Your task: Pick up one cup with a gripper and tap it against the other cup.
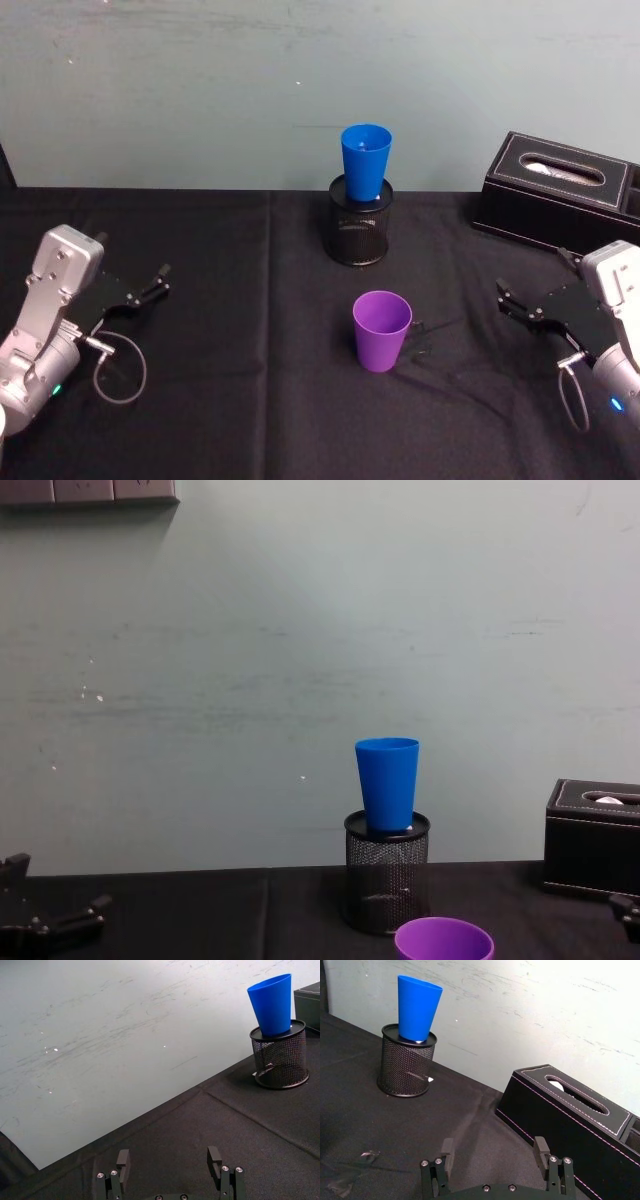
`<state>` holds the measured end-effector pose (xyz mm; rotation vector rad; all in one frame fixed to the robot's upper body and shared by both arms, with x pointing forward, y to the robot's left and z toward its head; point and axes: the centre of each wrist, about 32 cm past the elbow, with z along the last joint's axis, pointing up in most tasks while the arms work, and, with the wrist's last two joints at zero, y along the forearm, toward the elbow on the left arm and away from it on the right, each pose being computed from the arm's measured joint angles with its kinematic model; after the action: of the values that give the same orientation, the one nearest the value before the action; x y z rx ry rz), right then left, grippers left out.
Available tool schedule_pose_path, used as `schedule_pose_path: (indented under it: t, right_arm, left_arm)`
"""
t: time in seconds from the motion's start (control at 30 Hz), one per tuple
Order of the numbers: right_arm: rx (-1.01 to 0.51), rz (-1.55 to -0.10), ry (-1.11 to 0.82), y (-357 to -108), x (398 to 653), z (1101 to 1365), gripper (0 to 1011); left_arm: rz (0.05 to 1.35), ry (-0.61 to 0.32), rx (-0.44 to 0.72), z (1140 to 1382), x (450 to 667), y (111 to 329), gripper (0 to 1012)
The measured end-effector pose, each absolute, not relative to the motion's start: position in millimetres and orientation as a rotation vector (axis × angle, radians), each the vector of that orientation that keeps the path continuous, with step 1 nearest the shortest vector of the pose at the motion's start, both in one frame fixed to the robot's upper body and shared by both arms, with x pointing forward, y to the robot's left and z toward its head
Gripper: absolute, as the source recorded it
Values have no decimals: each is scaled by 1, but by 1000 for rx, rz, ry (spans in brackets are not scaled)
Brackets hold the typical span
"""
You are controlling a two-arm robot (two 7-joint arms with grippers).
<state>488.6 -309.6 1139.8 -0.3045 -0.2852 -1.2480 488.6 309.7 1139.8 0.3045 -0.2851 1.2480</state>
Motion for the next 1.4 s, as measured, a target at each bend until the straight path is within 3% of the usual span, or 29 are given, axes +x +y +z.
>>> schedule_pose_path:
  t: [1.1, 1.4]
  right_arm:
    - [-300, -1241, -285, -310, 489, 1140, 1003]
    - [-230, -885, -192, -335, 483, 1142, 1003]
  left_arm:
    - [1248, -285, 304, 1140, 489, 310, 1011]
    - [1248, -285, 305, 1140, 489, 310, 1012]
